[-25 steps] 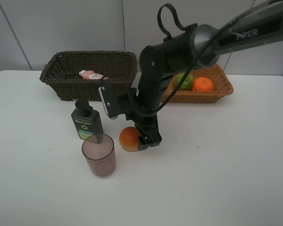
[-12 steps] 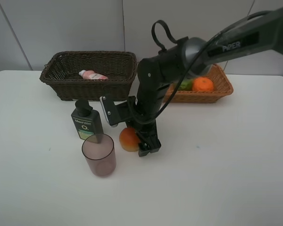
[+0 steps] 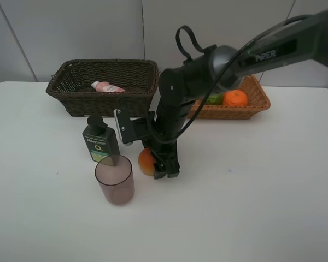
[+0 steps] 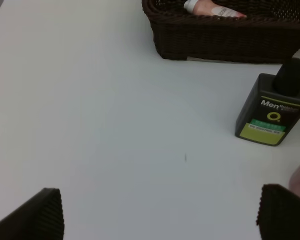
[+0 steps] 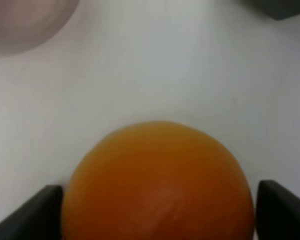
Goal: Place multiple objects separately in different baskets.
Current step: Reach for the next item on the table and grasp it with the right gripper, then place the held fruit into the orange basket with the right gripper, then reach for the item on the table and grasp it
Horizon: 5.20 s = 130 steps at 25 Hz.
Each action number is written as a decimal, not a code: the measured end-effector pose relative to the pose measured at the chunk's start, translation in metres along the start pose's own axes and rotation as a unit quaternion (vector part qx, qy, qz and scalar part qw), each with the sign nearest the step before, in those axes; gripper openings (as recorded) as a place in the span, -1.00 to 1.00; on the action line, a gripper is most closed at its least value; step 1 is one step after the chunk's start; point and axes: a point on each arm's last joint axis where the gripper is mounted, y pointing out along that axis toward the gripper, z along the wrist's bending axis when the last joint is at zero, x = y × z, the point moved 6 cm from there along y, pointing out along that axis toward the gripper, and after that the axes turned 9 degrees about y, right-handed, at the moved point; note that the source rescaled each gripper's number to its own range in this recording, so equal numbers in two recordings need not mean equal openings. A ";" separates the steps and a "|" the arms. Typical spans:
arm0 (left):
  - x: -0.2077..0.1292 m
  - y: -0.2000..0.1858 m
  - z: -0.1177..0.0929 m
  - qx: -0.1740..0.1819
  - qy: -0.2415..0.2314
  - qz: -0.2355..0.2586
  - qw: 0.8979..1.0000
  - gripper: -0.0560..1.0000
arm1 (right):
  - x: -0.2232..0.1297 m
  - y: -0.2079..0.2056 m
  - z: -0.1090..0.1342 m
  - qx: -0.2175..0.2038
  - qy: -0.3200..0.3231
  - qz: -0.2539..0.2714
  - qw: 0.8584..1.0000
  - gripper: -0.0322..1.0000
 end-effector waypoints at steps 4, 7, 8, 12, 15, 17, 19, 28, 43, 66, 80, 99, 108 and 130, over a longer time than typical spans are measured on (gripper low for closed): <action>0.000 0.000 0.000 0.000 0.000 0.000 1.000 1.00 | -0.001 0.000 0.000 -0.001 -0.002 0.002 1.000 -0.03; 0.000 0.000 0.000 0.000 0.000 0.000 1.000 1.00 | -0.001 0.000 0.000 -0.001 -0.003 0.002 1.000 -0.03; 0.000 0.000 0.000 0.000 0.000 0.000 1.000 1.00 | -0.001 0.000 0.000 -0.001 -0.003 0.002 1.000 -0.03; 0.000 0.000 0.000 0.000 0.000 0.000 1.000 1.00 | -0.001 0.000 0.000 -0.001 -0.003 0.002 1.000 -0.03; 0.000 0.000 0.000 0.000 0.000 0.000 1.000 1.00 | -0.001 0.000 0.000 -0.001 -0.003 0.002 1.000 -0.03; 0.000 0.000 0.000 0.000 0.000 0.000 1.000 1.00 | 0.000 0.000 0.000 0.000 -0.002 0.002 1.000 -0.03; 0.000 0.000 0.000 0.000 0.000 0.000 1.000 1.00 | 0.000 0.000 0.000 0.001 0.000 0.000 1.000 -0.03; 0.000 0.000 0.000 0.000 0.000 0.000 1.000 1.00 | 0.002 -0.006 0.003 0.011 0.066 -0.004 0.998 -0.03; 0.000 0.000 0.000 0.000 0.000 0.000 1.000 1.00 | 0.010 -0.123 -0.093 -0.089 0.484 -0.071 0.867 -0.03; 0.000 0.000 0.000 0.000 0.000 0.000 1.000 1.00 | -0.100 -0.070 -0.166 -0.168 0.720 -0.083 0.668 -0.03; 0.000 0.000 0.000 0.000 0.000 0.000 1.000 1.00 | -0.104 -0.058 -0.167 -0.175 0.714 -0.071 0.675 0.83; 0.000 0.000 0.000 0.000 0.000 0.000 1.000 1.00 | -0.122 -0.160 -0.112 -0.177 0.730 -0.055 0.657 1.00; 0.000 0.000 0.000 0.000 0.000 0.000 1.000 1.00 | -0.179 -0.209 -0.024 -0.185 0.768 -0.065 0.610 1.00; 0.000 0.000 0.000 0.000 0.000 0.000 1.000 1.00 | -0.214 -0.357 0.230 -0.343 0.759 -0.224 0.506 1.00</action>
